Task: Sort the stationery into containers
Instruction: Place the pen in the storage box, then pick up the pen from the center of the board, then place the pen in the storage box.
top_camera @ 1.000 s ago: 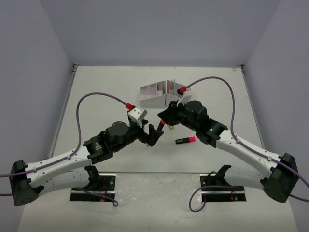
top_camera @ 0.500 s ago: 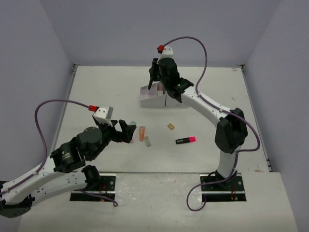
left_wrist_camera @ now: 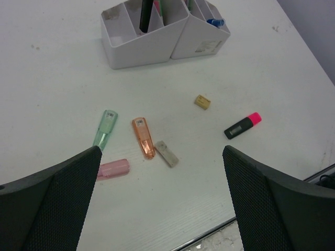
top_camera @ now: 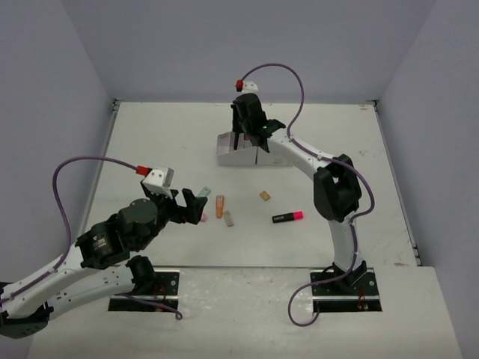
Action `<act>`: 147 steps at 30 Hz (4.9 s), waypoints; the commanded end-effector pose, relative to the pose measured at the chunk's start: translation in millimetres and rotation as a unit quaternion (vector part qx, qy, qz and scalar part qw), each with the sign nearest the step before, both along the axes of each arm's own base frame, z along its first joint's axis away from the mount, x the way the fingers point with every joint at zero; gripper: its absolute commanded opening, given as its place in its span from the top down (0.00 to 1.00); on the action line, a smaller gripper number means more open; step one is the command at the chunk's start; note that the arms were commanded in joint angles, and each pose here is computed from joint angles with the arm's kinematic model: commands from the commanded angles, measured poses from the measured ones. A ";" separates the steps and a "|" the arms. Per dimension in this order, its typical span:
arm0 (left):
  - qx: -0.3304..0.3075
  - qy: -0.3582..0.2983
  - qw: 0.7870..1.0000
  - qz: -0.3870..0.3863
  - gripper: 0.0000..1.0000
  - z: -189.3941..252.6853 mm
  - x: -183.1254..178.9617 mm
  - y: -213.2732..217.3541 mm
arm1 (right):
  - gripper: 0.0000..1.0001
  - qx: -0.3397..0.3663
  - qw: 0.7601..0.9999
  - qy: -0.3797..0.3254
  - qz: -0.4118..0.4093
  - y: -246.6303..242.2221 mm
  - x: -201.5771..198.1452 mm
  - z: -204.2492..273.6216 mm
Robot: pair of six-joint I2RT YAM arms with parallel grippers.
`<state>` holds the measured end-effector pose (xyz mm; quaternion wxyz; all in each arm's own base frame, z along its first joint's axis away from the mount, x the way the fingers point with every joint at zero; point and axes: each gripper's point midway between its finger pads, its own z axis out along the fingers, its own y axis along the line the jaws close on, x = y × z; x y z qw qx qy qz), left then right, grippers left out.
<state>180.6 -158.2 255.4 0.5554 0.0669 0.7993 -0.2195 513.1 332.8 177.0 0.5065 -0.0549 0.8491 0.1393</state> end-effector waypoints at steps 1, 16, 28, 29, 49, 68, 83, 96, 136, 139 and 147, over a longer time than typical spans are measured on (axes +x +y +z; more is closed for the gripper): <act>0.007 0.007 1.000 0.010 0.00 -9.5 2.2 0.9 | 0.91 0.011 1.000 -0.013 0.005 3.9 0.5 17.7; 0.041 0.047 0.996 -0.067 0.00 -44.2 6.1 -54.6 | 0.33 0.044 0.996 -0.081 -0.015 -56.8 -67.0 129.6; 0.161 0.071 0.933 -0.313 0.00 -143.4 26.8 -225.0 | 0.30 0.141 0.988 -0.030 -0.050 -196.4 -228.4 83.9; 0.180 0.064 0.928 -0.319 0.00 -151.3 32.8 -233.7 | 0.30 0.143 0.988 -0.035 -0.051 -200.9 -236.2 83.4; 0.251 0.071 0.870 -0.419 0.49 -235.5 40.6 -291.7 | 0.33 0.169 0.979 -0.115 -0.004 -217.2 -292.9 111.7; 0.013 -0.110 0.966 -0.233 1.00 -44.4 34.0 -193.3 | 0.13 0.255 0.955 -0.059 0.140 -149.4 -294.4 103.2; -0.110 -0.191 0.950 -0.223 1.00 6.4 5.8 -148.8 | 0.38 0.323 0.923 -0.012 0.210 -71.0 -300.1 125.6; -0.109 -0.188 0.940 -0.264 1.00 2.9 -4.3 -160.5 | 0.68 0.334 0.911 0.011 0.241 -37.7 -295.1 122.4; -0.034 0.014 0.998 0.044 0.00 -3.1 12.9 -18.2 | 1.00 0.029 0.998 -0.020 -0.042 -9.4 -12.5 8.3; -0.028 0.018 0.998 0.047 0.00 -12.8 13.4 -18.2 | 0.85 0.030 0.999 -0.017 -0.042 -11.1 -14.4 6.5; 0.007 0.044 0.995 0.092 0.00 -49.4 23.0 -16.9 | 0.47 0.045 0.998 -0.039 -0.033 -20.4 -30.5 41.7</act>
